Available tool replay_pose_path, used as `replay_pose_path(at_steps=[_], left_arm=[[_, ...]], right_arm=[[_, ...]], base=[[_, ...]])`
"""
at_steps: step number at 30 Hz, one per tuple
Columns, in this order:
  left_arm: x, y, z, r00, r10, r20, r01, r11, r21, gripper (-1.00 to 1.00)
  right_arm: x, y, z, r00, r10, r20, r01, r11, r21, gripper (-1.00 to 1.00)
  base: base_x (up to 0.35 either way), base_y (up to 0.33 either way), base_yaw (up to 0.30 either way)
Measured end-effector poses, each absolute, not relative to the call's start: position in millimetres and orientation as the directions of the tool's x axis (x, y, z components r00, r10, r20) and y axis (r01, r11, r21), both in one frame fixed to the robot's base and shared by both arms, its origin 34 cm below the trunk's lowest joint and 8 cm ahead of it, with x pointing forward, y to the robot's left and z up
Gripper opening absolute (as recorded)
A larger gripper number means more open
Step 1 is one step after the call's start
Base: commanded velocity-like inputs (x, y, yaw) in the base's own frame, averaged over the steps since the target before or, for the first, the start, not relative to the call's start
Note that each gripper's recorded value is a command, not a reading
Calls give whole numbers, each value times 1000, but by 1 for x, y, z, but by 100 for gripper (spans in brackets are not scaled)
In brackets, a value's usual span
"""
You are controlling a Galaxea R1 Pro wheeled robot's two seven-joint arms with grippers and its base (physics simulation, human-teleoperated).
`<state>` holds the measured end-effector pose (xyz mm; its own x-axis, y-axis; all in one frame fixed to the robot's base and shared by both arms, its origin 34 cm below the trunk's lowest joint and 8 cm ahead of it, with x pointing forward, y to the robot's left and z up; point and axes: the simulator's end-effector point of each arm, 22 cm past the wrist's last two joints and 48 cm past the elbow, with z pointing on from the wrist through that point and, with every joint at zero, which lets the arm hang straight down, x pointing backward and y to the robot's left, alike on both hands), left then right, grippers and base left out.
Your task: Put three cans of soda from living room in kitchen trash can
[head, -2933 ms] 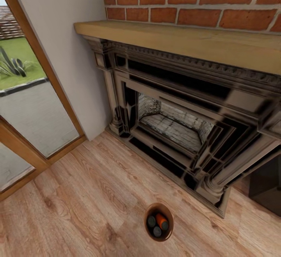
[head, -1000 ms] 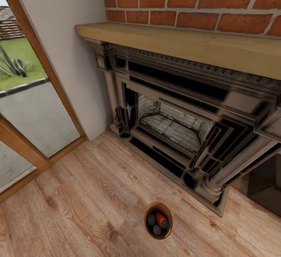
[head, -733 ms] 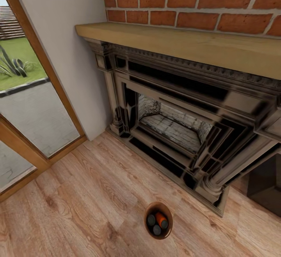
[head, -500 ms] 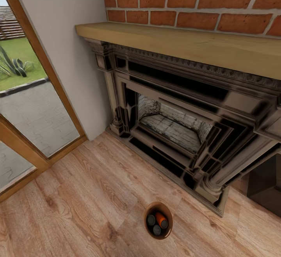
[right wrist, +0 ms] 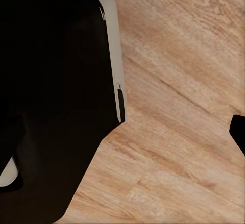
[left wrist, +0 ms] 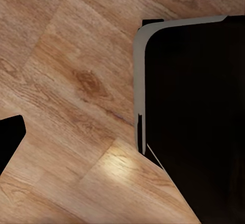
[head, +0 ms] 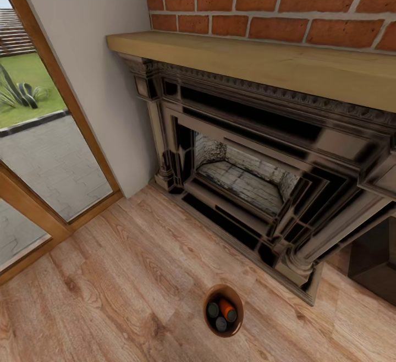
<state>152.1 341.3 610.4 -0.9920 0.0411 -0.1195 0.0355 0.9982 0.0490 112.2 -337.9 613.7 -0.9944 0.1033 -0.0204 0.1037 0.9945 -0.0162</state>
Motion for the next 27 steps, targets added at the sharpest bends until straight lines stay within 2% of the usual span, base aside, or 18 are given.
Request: replay_pose_path(at_steps=[27], left_arm=[[152,341,610,-992,41,-119,35,998,49,100]], right_arm=[[112,-338,614,-995,102,-18,102,995,-16,100]], base=[[0,0,0]])
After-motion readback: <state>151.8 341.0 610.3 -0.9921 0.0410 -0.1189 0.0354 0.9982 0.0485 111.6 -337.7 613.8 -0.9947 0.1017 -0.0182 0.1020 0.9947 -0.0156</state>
